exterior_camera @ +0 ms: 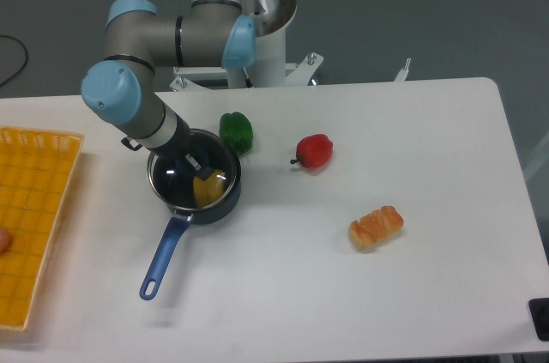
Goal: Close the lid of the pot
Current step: 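Press the glass lid down onto the saucepan rim, adjusting its seat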
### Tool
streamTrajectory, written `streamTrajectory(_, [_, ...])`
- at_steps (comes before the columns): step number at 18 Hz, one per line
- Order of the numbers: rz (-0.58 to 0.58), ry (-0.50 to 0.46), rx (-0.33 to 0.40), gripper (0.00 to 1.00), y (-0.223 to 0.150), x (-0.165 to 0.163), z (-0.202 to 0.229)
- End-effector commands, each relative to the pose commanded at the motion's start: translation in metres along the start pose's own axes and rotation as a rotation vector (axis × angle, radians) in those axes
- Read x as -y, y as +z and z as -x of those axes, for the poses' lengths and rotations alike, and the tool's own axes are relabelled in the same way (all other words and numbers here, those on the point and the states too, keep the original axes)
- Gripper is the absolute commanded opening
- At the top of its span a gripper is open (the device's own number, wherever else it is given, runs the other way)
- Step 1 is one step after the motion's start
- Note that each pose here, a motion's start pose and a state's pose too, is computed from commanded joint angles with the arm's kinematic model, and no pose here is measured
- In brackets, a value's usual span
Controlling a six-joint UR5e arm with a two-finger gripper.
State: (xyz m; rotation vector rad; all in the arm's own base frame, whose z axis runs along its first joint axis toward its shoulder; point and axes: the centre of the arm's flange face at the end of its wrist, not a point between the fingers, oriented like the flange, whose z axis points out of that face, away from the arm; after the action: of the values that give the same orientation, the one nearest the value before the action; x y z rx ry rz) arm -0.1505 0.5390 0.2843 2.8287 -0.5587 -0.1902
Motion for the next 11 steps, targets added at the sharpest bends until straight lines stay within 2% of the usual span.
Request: streamTrajectory(11, [-0.001, -0.002, 0.008, 0.38, -0.0044, 0.0002, 0.0026])
